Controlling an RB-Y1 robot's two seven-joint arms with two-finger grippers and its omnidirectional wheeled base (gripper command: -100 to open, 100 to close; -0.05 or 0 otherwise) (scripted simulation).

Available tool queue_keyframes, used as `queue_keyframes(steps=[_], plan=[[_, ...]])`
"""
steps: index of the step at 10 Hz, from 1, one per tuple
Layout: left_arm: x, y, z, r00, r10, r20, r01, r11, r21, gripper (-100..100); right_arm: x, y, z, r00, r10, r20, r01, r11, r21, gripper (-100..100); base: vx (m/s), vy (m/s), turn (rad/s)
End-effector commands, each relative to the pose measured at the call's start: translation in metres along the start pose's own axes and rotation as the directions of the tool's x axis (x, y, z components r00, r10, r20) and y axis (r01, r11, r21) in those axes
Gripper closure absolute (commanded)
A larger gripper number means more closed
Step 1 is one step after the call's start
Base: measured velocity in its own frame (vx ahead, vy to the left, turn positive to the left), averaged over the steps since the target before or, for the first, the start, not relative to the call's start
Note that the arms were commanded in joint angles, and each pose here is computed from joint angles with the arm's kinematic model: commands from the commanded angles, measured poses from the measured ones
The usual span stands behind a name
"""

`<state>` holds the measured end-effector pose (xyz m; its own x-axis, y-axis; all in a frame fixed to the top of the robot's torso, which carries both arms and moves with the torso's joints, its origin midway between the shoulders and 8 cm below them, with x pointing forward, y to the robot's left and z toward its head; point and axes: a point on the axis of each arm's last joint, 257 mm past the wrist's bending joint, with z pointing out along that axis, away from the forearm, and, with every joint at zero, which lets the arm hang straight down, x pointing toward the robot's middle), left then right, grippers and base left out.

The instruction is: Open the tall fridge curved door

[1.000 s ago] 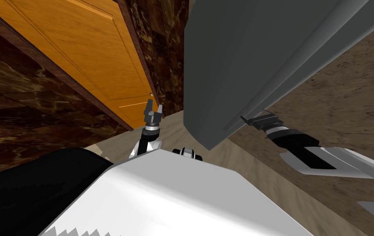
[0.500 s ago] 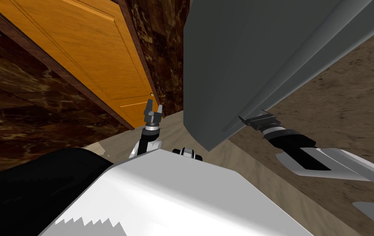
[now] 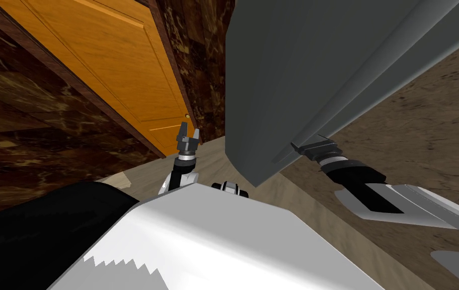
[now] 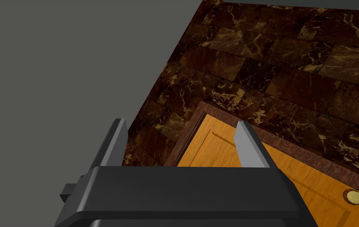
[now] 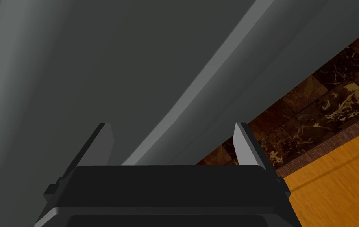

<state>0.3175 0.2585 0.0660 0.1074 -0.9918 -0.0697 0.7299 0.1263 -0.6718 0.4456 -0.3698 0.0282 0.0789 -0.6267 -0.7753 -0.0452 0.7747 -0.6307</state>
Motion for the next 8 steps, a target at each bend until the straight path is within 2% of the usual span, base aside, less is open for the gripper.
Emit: queue_keyframes(steps=[1,2,4,5,8], plan=[[0.000,0.000,0.000,1.0000,0.000,0.000,0.000,1.0000,0.000,0,-0.006,0.005,-0.005,1.000,0.000,-0.013,0.000,1.000,0.014,-100,0.022,-0.045,0.030],[0.000,0.000,0.000,1.0000,0.000,0.000,0.000,1.0000,0.000,0,-0.012,0.009,-0.008,1.000,0.000,-0.011,0.000,1.000,0.014,-100,0.028,-0.062,0.078],[0.000,0.000,0.000,1.0000,0.000,0.000,0.000,1.0000,0.000,0,-0.010,0.009,-0.008,1.000,0.000,-0.013,0.000,1.000,0.016,-100,0.018,-0.037,0.017],[0.000,0.000,0.000,1.0000,0.000,0.000,0.000,1.0000,0.000,0,-0.006,0.005,-0.005,1.000,0.000,-0.013,0.000,1.000,0.014,100,-0.021,0.031,-0.043],[0.000,0.000,0.000,1.0000,0.000,0.000,0.000,1.0000,0.000,0,0.008,-0.008,0.004,1.000,0.000,-0.005,0.000,1.000,0.003,100,-0.028,0.086,-0.071]])
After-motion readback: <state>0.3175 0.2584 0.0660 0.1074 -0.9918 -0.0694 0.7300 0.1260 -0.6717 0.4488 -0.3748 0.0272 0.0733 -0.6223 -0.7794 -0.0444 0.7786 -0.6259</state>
